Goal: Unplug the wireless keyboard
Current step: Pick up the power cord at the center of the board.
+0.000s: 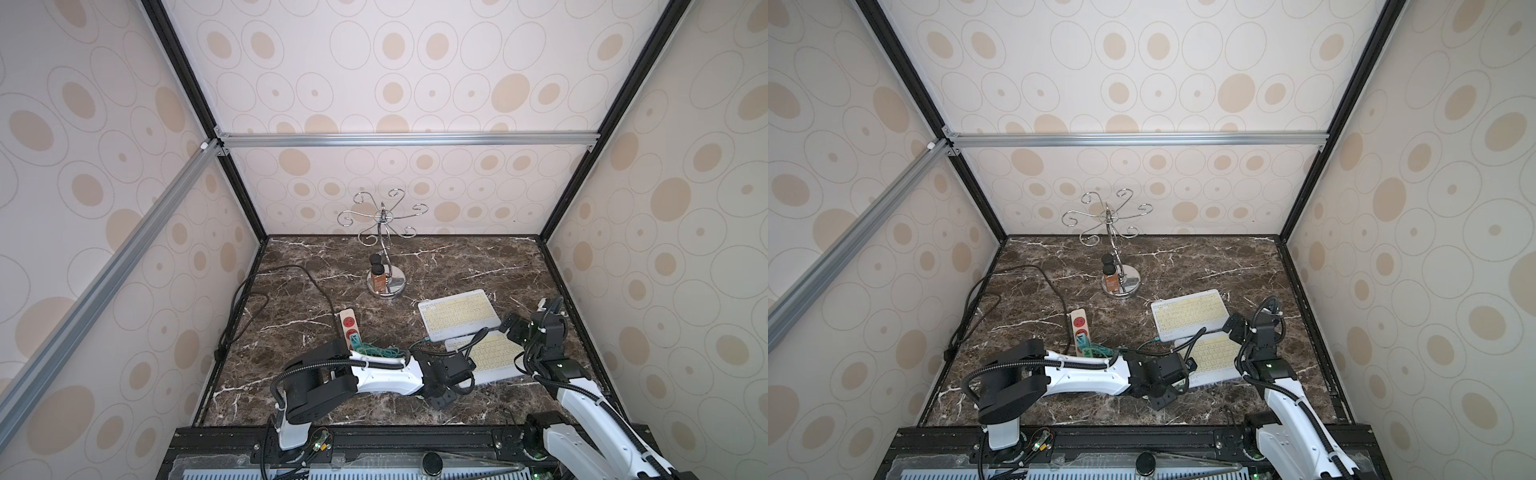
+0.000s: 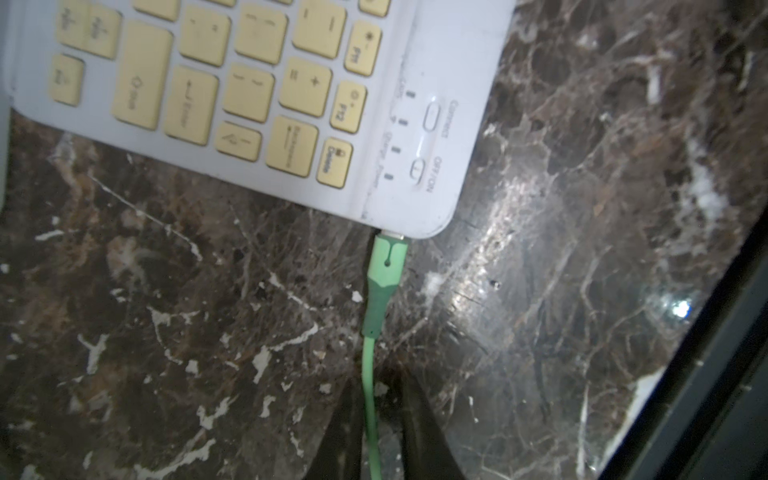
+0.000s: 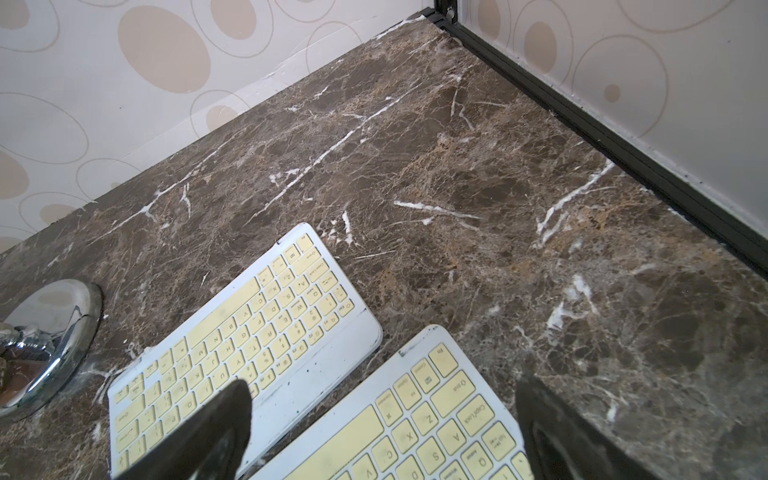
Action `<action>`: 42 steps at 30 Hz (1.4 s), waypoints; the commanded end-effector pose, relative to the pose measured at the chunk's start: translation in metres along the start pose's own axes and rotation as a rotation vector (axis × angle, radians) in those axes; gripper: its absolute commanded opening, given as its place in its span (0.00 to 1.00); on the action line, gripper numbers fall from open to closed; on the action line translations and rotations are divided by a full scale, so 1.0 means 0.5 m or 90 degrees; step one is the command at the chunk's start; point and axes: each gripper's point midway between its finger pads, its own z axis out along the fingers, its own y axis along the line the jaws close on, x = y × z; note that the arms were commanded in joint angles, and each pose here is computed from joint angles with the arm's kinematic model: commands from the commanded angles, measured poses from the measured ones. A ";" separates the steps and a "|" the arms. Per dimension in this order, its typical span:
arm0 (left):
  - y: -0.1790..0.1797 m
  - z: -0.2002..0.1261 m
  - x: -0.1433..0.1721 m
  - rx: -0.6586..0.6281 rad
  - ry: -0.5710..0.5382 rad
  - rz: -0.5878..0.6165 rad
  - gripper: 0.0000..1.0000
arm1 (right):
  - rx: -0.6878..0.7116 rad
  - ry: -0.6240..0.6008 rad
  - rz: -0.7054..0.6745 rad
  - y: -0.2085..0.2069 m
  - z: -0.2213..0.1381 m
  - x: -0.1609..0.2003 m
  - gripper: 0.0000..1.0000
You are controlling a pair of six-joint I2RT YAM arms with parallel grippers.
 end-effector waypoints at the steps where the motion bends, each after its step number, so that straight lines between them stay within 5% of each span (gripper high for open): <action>1: 0.025 0.044 0.114 -0.014 0.138 0.013 0.17 | 0.007 0.002 0.002 -0.007 -0.001 0.008 1.00; 15: 0.061 0.038 0.116 -0.031 0.119 0.006 0.02 | 0.012 0.004 0.002 -0.008 0.000 0.007 1.00; 23: 0.090 0.014 0.073 -0.070 0.041 0.008 0.00 | 0.051 -0.008 0.025 -0.032 -0.005 0.003 1.00; 28: 0.101 -0.014 0.031 -0.085 -0.053 0.001 0.00 | 0.074 0.049 0.046 -0.044 -0.029 0.024 1.00; 38: 0.143 -0.062 0.008 -0.154 -0.154 -0.036 0.00 | -0.113 0.190 0.105 0.041 -0.112 0.092 1.00; 42: 0.138 -0.083 -0.003 -0.145 -0.184 -0.049 0.00 | -0.121 0.225 0.123 0.028 -0.145 0.130 1.00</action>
